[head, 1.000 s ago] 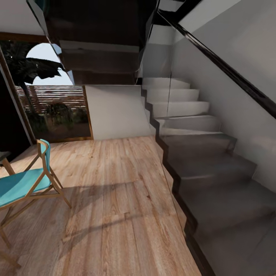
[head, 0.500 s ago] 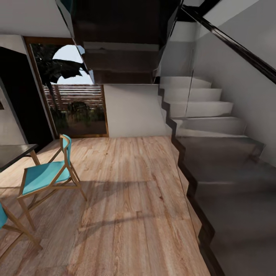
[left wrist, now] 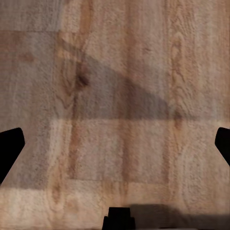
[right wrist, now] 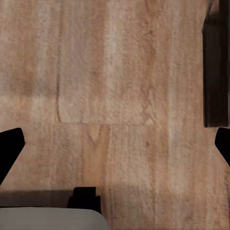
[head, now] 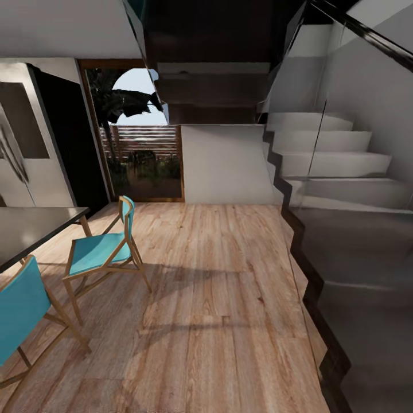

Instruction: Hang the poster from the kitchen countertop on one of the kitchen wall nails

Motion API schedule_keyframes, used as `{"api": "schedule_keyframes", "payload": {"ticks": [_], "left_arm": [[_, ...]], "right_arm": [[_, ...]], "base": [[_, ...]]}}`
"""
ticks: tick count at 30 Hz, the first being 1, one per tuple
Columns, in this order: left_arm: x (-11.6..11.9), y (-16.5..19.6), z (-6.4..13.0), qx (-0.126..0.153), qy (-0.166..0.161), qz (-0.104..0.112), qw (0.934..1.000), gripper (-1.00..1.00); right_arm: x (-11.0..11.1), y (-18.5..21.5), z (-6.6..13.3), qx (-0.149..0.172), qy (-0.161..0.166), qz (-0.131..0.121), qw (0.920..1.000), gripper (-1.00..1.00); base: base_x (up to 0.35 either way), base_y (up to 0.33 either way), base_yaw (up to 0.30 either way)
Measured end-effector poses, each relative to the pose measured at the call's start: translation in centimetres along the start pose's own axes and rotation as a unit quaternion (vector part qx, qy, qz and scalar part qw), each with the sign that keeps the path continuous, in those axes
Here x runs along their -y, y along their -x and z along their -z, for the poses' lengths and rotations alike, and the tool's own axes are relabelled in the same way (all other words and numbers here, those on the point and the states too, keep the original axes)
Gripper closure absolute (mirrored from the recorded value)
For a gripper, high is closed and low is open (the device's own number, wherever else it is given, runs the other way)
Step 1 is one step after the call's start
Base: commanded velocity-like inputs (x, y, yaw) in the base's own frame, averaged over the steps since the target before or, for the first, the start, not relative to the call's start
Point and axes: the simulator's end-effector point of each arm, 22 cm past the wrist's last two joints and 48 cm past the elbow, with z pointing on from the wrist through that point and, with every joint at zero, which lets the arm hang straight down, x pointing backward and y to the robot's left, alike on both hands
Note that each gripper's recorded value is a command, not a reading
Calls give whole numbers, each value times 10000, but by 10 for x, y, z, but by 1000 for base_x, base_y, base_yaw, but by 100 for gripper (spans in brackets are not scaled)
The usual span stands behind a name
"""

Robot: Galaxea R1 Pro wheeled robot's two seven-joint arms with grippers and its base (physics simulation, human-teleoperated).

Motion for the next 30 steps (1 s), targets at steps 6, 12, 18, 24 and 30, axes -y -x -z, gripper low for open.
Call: {"api": "schedule_keyframes", "payload": {"ticks": [6, 12, 18, 24, 30], "left_arm": [[0, -1, 0, -14, 0, -1, 10000, -100], [0, -2, 0, -26, 0, -1, 10000, -100], [0, -3, 0, -38, 1, 0, 10000, -100], [0, -4, 0, -48, 1, -1, 10000, -100], [0, -5, -1, -65, 1, -1, 10000, -100]], "right_arm": [[-1, -1, 0, -12, 6, -2, 10000, -100], [0, -2, 0, -28, 3, 2, 10000, -100], [-1, -3, 0, -44, 8, 4, 10000, -100], [-1, -4, -1, -52, 10, 4, 10000, -100], [-1, -5, -1, -65, 8, 6, 10000, -100]], "base": [[0, 0, 271], [0, 17, 271], [-85, 175, 198], [-156, 248, 136], [-175, 257, 225]]}}
